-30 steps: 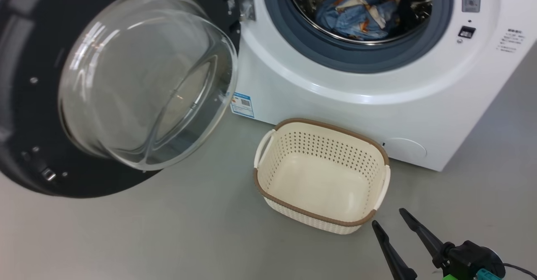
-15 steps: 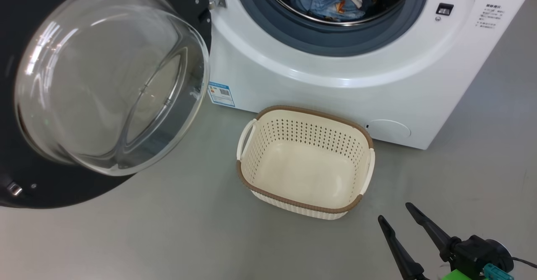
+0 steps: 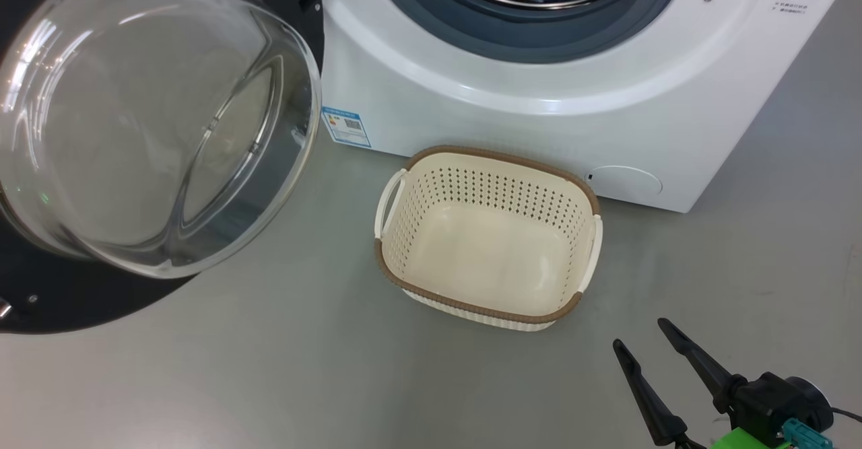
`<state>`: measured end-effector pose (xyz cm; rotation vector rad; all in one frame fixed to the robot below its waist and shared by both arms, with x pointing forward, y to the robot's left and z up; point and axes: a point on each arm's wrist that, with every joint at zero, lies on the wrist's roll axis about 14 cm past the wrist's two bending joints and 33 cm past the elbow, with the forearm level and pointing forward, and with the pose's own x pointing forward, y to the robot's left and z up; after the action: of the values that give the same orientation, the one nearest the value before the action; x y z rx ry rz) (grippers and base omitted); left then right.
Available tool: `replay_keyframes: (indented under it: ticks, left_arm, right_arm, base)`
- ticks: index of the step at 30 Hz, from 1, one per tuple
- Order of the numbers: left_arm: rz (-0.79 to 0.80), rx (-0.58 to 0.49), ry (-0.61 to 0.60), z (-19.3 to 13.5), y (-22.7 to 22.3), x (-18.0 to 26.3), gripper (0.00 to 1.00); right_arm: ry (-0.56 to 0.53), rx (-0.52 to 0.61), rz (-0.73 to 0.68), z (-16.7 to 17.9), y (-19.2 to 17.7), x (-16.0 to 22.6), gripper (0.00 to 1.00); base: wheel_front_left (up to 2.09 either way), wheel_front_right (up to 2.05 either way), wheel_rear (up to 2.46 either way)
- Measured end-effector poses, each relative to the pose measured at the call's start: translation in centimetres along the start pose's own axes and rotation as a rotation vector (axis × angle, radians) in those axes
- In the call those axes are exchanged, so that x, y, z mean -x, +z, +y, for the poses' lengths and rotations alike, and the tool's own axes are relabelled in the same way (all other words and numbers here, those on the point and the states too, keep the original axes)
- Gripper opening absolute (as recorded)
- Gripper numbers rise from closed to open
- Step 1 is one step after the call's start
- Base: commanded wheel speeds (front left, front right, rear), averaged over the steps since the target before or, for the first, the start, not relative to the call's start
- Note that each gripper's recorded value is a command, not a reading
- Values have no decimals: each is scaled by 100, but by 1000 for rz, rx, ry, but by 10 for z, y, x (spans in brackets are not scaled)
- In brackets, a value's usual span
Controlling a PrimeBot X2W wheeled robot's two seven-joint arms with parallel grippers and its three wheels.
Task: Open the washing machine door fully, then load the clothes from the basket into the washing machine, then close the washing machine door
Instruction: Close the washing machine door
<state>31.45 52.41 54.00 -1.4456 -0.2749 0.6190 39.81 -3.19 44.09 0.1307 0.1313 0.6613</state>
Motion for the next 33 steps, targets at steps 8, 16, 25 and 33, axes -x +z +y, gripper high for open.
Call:
replay_keyframes:
  ticks: [8,16,25,33]
  left_arm:
    - [45,-6,8,3,-11,-2,0]
    - [113,-8,-12,-2,-21,0,0]
    - [173,26,-37,-3,-28,8,0]
    - [237,45,-74,-11,-37,13,0]
  right_arm:
    - [2,2,5,-1,-2,-2,100]
    - [12,7,-13,1,3,-8,100]
    - [20,13,-22,6,8,-8,100]
    - [24,17,-32,9,12,-8,100]
  base:
    - [0,0,0]
    - [0,0,0]
    - [0,0,0]
    - [0,0,0]
